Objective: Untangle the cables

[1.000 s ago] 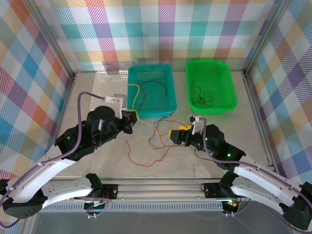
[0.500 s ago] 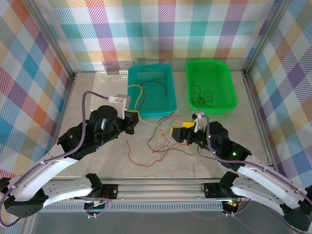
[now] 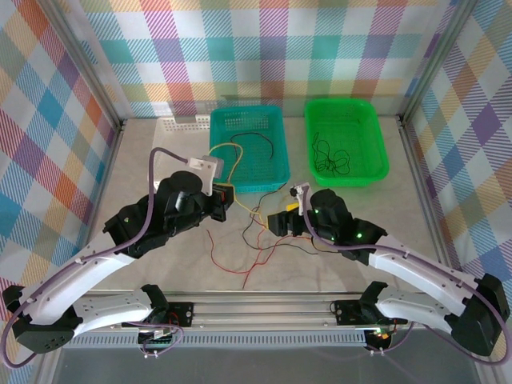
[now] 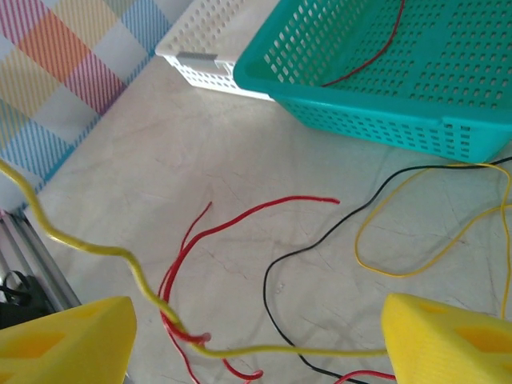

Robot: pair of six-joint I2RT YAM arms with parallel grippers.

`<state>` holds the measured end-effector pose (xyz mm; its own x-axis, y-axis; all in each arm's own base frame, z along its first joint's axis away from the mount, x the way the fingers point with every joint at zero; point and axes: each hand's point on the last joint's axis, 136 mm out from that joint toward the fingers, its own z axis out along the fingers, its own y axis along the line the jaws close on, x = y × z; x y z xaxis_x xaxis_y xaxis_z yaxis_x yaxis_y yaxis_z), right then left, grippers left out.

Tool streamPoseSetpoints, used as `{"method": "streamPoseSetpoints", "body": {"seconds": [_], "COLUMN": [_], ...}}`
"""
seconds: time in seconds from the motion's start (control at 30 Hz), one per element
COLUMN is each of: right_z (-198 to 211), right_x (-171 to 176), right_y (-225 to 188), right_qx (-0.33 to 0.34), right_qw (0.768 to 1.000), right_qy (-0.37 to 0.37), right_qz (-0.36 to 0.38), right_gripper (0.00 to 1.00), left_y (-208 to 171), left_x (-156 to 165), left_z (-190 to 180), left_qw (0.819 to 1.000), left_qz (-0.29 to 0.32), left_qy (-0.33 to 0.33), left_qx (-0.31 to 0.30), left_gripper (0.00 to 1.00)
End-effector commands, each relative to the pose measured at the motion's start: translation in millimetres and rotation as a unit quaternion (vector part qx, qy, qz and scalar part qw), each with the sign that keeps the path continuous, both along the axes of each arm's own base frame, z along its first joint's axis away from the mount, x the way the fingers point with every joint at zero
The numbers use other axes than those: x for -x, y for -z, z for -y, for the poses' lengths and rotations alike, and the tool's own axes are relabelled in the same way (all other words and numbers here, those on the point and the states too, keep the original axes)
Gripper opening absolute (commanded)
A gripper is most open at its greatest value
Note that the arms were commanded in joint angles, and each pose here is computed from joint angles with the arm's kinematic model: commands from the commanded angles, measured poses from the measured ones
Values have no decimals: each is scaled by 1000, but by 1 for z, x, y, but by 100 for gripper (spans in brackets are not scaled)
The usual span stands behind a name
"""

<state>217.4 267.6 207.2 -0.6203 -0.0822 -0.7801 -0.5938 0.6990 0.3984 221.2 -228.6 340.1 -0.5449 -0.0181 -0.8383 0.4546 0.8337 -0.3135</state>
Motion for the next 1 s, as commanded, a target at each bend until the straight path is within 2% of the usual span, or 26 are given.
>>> {"method": "streamPoseSetpoints", "body": {"seconds": [0.0, 0.17, 0.33, 0.5, 0.67, 0.83, 0.97], "right_z": [-10, -16, -24, -27, -30, -41, -41], "right_x": [-1, 9, 20, 33, 44, 39, 11], "right_y": [-17, -13, -8, -4, 8, 28, 47], "right_qx": [-9, -32, -61, -98, -117, -94, -51], "right_qw": [999, 997, 993, 988, 985, 989, 997], "right_qy": [-32, -64, -95, -116, -126, -115, -51], "right_qz": [36, 43, 33, 16, 6, 0, -1], "right_gripper": [80, 79, 78, 77, 79, 80, 77], "left_y": [0, 0, -4, -8, -6, -7, -10], "left_x": [2, -1, -9, -17, -22, -23, -21], "left_z": [6, 4, -4, -12, -5, 3, 5], "left_qw": [1000, 1000, 999, 995, 992, 992, 992], "left_qz": [4, 7, 8, 0, -14, -21, -24], "left_qy": [13, 2, -38, -90, -100, -93, -89], "left_qx": [3, 0, 11, 45, 70, 82, 91], "left_gripper": [0, 0, 0, 0, 0, 0, 0]}}
